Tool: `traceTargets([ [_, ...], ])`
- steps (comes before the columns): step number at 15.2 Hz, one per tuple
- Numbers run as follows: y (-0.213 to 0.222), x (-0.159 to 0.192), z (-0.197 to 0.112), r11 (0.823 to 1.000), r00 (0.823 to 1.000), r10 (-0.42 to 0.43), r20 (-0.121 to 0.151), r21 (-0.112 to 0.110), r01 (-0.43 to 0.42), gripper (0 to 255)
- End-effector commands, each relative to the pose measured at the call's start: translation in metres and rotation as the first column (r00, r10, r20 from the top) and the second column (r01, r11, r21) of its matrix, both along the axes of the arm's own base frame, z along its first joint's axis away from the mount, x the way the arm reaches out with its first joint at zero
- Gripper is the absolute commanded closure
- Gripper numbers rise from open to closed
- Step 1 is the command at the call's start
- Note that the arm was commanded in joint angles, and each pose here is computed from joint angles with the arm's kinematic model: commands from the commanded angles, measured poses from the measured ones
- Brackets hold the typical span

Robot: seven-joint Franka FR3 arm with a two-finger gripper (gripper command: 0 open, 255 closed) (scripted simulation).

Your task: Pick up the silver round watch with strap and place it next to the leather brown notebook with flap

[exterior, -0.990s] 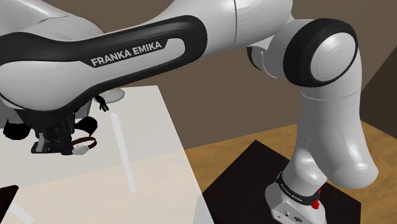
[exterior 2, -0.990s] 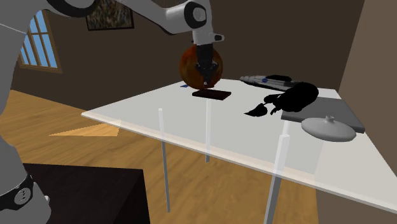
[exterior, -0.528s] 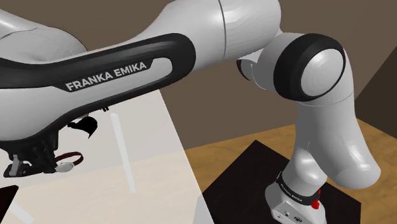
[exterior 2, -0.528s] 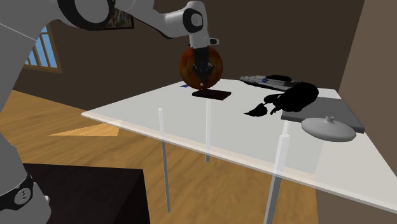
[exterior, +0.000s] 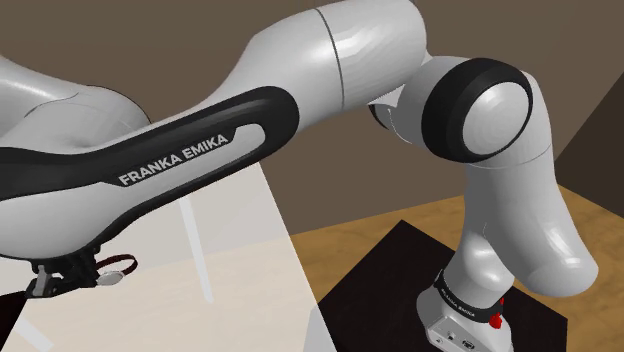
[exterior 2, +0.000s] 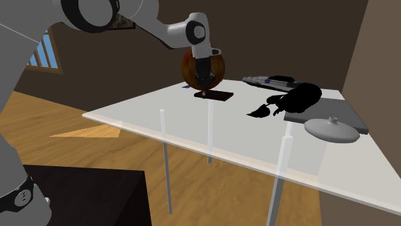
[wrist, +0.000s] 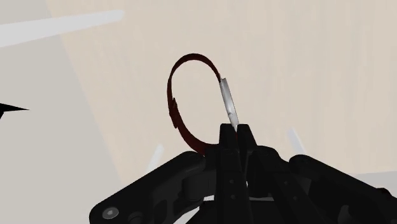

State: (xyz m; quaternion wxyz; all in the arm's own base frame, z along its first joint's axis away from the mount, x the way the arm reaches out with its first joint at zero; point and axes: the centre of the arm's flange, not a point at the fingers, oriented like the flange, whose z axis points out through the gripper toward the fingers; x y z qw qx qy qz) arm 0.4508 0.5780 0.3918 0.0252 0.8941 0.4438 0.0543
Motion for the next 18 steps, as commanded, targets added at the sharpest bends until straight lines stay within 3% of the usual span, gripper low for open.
traceTargets([
  [1,0.000,-0.001,-0.010,1.000,1.000,0.000,0.000,0.000,0.000,255],
  [6,0.000,-0.001,-0.037,1.000,1.000,0.000,0.000,0.000,0.000,255],
  [14,0.000,-0.001,-0.037,1.000,1.000,0.000,0.000,0.000,0.000,255],
  [15,0.000,-0.001,-0.037,1.000,1.000,0.000,0.000,0.000,0.000,0],
  [18,0.000,-0.001,-0.037,1.000,1.000,0.000,0.000,0.000,0.000,0],
])
